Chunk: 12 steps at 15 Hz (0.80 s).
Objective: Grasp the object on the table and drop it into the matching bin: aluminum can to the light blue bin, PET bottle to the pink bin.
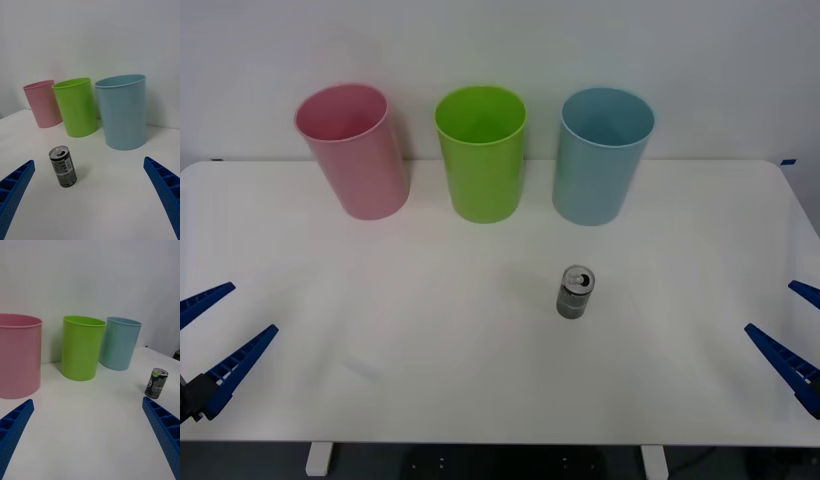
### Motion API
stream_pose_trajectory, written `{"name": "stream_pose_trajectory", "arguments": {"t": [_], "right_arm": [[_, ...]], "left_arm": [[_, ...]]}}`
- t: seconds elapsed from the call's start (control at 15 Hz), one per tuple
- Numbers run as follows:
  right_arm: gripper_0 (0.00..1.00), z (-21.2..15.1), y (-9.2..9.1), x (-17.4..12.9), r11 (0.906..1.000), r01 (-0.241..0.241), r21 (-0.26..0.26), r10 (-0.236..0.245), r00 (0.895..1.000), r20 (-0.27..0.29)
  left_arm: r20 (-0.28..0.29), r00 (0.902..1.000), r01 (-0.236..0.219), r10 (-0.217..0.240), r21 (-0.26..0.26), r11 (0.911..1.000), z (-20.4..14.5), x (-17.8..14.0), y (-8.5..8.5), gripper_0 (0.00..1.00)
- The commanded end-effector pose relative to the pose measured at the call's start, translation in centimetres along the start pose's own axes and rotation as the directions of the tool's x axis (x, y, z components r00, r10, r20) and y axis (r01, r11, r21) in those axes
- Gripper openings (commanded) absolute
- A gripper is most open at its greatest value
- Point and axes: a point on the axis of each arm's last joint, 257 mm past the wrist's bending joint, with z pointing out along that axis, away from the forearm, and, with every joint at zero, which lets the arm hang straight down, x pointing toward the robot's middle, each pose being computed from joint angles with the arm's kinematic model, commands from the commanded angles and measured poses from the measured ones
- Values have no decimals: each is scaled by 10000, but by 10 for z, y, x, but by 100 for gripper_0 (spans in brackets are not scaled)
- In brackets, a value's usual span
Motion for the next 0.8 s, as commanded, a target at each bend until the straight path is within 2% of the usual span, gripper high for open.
{"name": "stream_pose_trajectory", "arguments": {"t": [0.07,0.13,0.4,0.8], "right_arm": [[100,0,0,0,10000,1,0,-1,10000,0],[100,-9,2,14,9994,-277,207,281,9994,-189],[100,-8,7,10,9997,-140,183,145,9995,-278],[100,7,13,27,10000,-4,17,5,9982,-600]], "left_arm": [[0,10000,0,0,0,10000,0,0,0,100],[0,10000,0,0,0,10000,0,0,0,100],[0,10000,0,0,0,10000,0,0,0,100],[0,10000,0,0,0,10000,0,0,0,100]]}}
